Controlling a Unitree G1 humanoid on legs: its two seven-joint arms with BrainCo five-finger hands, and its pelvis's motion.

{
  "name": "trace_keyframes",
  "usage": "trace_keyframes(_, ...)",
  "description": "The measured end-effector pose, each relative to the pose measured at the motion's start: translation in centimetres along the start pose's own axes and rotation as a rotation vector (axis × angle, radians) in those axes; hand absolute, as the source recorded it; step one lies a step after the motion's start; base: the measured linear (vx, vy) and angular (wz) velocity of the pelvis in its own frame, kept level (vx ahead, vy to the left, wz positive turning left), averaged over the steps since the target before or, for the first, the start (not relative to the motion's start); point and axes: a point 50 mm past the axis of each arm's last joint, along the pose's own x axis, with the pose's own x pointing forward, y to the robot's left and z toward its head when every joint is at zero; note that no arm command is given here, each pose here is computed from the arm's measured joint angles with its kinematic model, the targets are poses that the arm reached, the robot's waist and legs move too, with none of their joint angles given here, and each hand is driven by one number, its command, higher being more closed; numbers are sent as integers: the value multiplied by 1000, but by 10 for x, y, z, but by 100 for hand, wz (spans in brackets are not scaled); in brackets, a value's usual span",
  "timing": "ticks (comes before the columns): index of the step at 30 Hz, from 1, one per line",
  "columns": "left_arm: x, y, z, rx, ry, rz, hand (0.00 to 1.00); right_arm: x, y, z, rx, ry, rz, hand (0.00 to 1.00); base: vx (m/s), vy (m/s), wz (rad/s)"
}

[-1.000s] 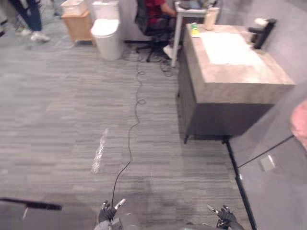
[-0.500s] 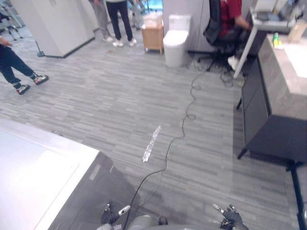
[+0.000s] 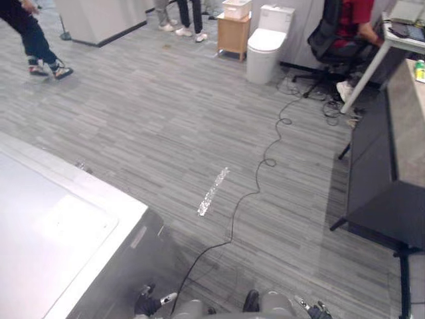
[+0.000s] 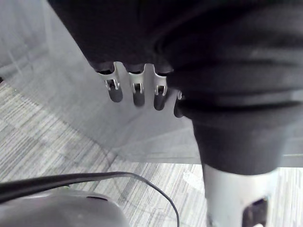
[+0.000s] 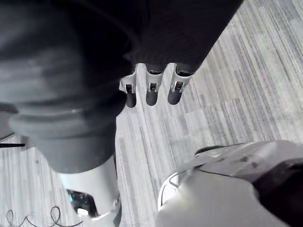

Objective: Organize washtable

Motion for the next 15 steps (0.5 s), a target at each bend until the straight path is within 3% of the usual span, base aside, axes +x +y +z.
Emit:
trace_keyframes(4, -9, 13, -24, -106, 96, 74, 0, -1, 3, -3, -2, 9, 8, 0, 353, -35, -31)
trace_keyframes(15, -27, 33, -71, -60, 302, 45, 0, 6, 56, 7, -86, 3, 150, 0, 223, 160, -10)
